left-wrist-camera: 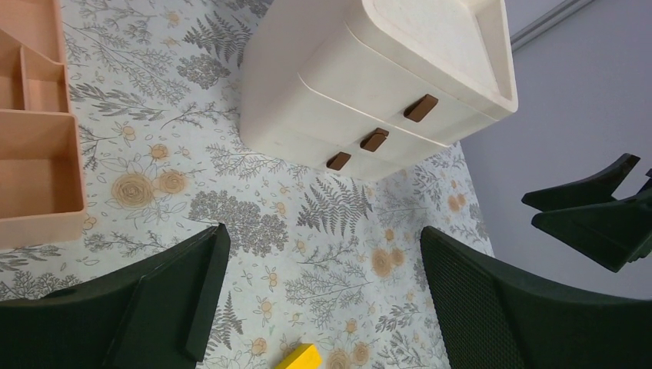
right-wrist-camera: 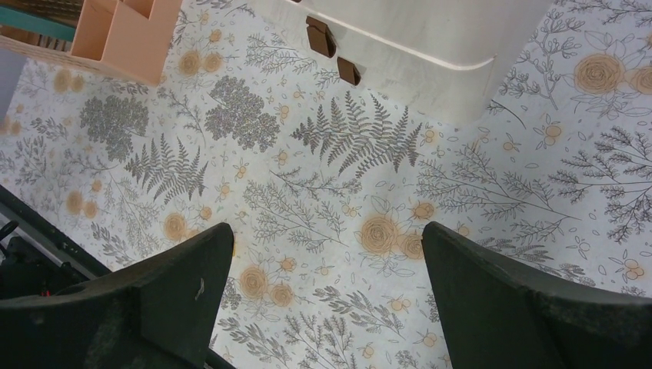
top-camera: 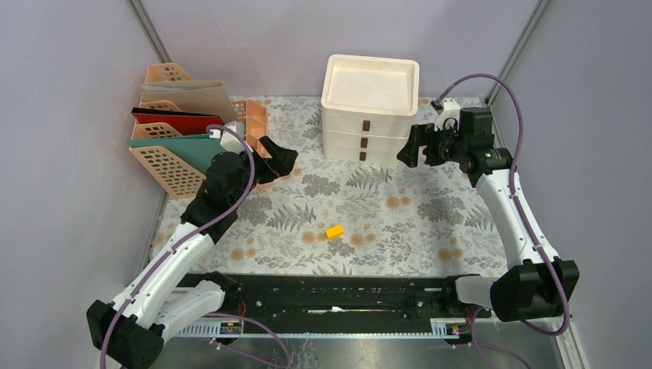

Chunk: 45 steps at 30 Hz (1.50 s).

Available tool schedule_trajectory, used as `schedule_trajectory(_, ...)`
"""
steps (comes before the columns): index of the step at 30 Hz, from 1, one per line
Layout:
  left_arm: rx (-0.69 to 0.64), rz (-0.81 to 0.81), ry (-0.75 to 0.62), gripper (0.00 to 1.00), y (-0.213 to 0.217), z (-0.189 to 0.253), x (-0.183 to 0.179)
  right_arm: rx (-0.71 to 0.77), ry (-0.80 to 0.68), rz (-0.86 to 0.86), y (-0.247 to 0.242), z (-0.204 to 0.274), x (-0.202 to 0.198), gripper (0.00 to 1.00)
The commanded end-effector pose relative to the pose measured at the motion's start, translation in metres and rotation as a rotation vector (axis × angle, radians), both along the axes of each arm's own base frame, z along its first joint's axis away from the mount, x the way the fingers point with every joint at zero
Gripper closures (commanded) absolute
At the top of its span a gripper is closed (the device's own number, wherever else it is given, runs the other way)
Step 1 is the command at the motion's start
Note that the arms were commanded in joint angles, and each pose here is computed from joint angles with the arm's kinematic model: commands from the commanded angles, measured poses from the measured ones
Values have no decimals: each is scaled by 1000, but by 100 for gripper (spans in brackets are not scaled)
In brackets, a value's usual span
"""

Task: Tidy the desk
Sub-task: Reset both arms

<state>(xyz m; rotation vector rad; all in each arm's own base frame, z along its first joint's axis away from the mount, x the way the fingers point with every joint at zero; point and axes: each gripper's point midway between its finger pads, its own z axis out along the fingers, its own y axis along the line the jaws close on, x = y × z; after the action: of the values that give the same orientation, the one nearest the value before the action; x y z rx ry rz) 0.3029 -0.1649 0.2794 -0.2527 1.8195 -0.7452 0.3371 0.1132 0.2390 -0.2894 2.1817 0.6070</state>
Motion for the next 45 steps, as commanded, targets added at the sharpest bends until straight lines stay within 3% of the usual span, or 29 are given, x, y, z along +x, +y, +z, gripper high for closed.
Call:
schedule_trajectory(1, -59, -36, -68, 1, -9, 23, 4, 27, -29, 18, 4, 8, 0, 0)
schedule_trajectory(45, -119, -90, -41, 1, -25, 15, 8, 26, -9, 18, 4, 1, -1, 0)
